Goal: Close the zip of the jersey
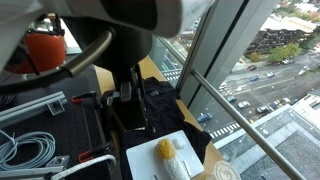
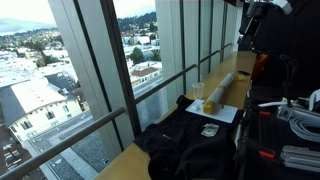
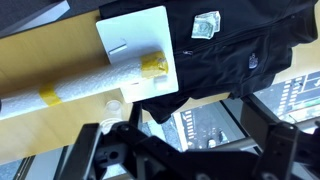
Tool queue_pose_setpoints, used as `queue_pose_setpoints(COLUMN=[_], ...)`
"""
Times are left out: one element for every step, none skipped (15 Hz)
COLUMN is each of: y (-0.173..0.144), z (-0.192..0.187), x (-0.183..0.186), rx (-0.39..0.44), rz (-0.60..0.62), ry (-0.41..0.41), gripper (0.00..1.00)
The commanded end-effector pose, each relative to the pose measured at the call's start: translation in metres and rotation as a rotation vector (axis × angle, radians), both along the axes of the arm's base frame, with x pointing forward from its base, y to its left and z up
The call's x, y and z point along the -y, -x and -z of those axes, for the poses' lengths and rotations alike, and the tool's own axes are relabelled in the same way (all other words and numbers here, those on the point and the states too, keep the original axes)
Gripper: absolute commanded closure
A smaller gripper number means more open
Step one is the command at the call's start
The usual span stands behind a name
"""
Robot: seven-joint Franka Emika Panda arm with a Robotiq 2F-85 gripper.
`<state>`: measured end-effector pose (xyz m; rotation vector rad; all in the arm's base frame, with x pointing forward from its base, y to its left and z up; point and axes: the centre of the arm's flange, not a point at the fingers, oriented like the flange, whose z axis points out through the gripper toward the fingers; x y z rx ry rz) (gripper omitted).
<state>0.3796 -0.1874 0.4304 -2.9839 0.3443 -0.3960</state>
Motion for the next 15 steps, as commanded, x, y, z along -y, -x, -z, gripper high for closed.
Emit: queue_pose_setpoints(y=[0.0, 0.0, 0.0, -0.007, -0.015, -0.023, -0.029, -0.038, -0.046, -0.055, -0.065, -0.075, -0.085, -0.101, -0.113], z=[0.0, 0.0, 0.0, 0.003, 0.009, 0.017, 0.025, 0.035, 0.044, 0.051, 0.062, 0.069, 0.075, 0.086, 0.093], x=[0.0, 0.0, 0.0, -0.001, -0.002, -0.004, -0.005, -0.004, -0.004, -0.004, -0.005, -0.007, -0.01, -0.018, -0.025], rx=[0.0, 0.0, 0.0, -0.005, -0.011, -0.016, -0.025, -0.024, -0.022, -0.02, -0.017, -0.016, -0.02, -0.024, -0.029], rz=[0.0, 0.0, 0.0, -0.006, -0.018, -0.029, -0.04, -0.058, -0.077, -0.089, -0.103, -0.114, -0.123, -0.131, -0.135], ry=[0.0, 0.0, 0.0, 0.0, -0.004, -0.011, -0.02, -0.029, -0.043, -0.051, -0.054, -0.054, -0.05, -0.038, -0.025], gripper=[0.0, 0.0, 0.0, 0.0, 0.0, 0.0, 0.0, 0.0, 0.0, 0.0, 0.0, 0.0, 0.0, 0.0, 0.0])
